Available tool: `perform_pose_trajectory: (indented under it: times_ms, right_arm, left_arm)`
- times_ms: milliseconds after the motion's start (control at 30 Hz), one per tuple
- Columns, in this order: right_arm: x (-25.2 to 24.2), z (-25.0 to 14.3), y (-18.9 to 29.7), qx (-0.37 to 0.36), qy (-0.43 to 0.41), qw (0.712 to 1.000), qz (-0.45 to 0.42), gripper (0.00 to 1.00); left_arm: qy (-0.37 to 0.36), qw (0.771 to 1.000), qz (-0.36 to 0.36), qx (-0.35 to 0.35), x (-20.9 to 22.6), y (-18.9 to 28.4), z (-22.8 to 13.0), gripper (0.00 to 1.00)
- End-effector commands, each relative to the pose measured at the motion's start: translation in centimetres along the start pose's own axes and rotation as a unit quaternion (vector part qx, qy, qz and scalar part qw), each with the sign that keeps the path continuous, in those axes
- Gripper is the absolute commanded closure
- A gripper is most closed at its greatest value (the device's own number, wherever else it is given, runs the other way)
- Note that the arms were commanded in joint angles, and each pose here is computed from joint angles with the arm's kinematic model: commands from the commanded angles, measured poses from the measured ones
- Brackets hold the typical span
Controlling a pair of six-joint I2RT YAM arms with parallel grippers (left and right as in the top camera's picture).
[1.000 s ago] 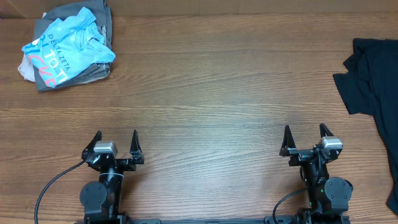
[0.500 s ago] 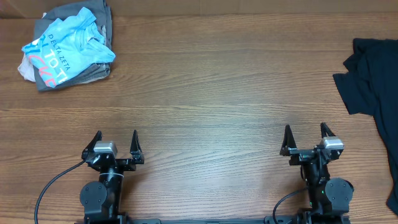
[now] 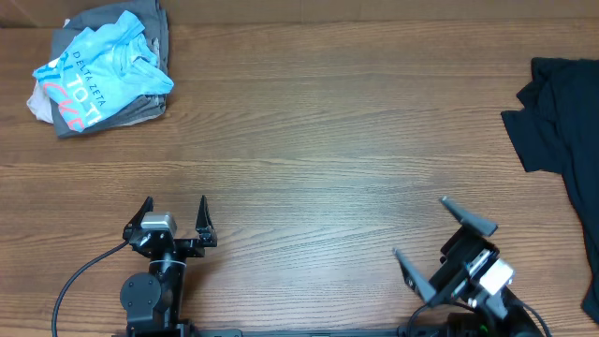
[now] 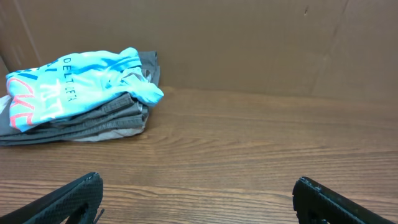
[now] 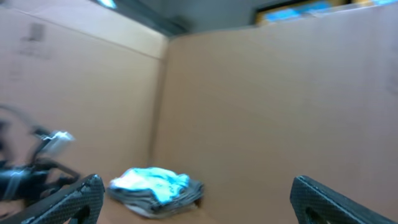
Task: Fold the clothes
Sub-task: 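Reach the right gripper to the black T-shirt at right edge and grasp it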
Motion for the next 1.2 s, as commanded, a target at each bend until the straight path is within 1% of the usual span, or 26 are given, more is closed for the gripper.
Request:
perform_pose_trajectory:
  times_ms: [0,167,267,300,333,567,667,767,900,967,1033,1133,1167]
  right_arm:
    - [1.6,-0.4,0.2,0.019,-0.006,0.997,0.073,0.00]
    - [1.4,-0.2,0.2,0.013,-0.014,0.998,0.062,0.00]
    - [0.5,0.9,0.0,-0.013,-0.079,0.997,0.016,0.00]
    - [0.3,1.4,-0.1,-0.023,-0.104,0.994,0.007,0.00]
    - [0.4,1.8,-0.1,-0.029,-0.111,0.993,0.008,0.00]
    - [1.4,7.2,-1.1,-0.059,-0.110,0.992,0.027,0.00]
    - [1.1,8.9,-1.8,-0.034,-0.133,0.991,0.009,0.00]
    - [0.2,9.7,-2.8,0.007,-0.129,0.991,-0.021,0.00]
    - [-3.1,10.0,-4.7,0.072,-0.147,0.981,-0.105,0.00]
    - [-5.5,9.5,-6.0,0.112,-0.162,0.969,-0.149,0.00]
    - [-8.7,8.4,-7.2,0.160,-0.184,0.946,-0.214,0.00]
    - [-14.0,5.6,-8.3,0.246,-0.222,0.884,-0.330,0.00]
    - [-15.9,4.4,-8.6,0.278,-0.231,0.856,-0.368,0.00]
  left_arm:
    - [-0.014,1.000,0.002,-0.002,0.0,0.0,-0.1,0.00]
    - [-0.014,1.000,0.002,-0.002,0.0,0.0,-0.1,0.00]
    - [-0.014,1.000,0.002,-0.002,0.0,0.0,-0.1,0.00]
    - [-0.014,1.000,0.002,-0.002,0.0,0.0,-0.1,0.00]
    - [-0.014,1.000,0.002,-0.002,0.0,0.0,-0.1,0.00]
    - [-0.014,1.000,0.002,-0.002,0.0,0.0,0.0,0.00]
    - [-0.014,1.000,0.002,-0.002,0.0,0.0,-0.1,0.00]
    - [-0.014,1.000,0.002,-0.002,0.0,0.0,-0.1,0.00]
    - [-0.014,1.000,0.002,-0.002,0.0,0.0,-0.1,0.00]
    - [-0.014,1.000,0.002,-0.002,0.0,0.0,-0.1,0.00]
    - [-0.014,1.000,0.002,-0.002,0.0,0.0,-0.1,0.00]
    - [-0.014,1.000,0.002,-0.002,0.0,0.0,-0.1,0.00]
    - [-0.014,1.000,0.002,-0.002,0.0,0.0,-0.1,0.00]
Point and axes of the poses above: each gripper's point midway between its finger pads, its own y axis back along the fingers, its own x axis along the line the jaws close on, z = x × y, the point moved 7 cm from there along y, back along the fingers, and after that the axes turned 5 degrees about -y, right-handed, at the moved point
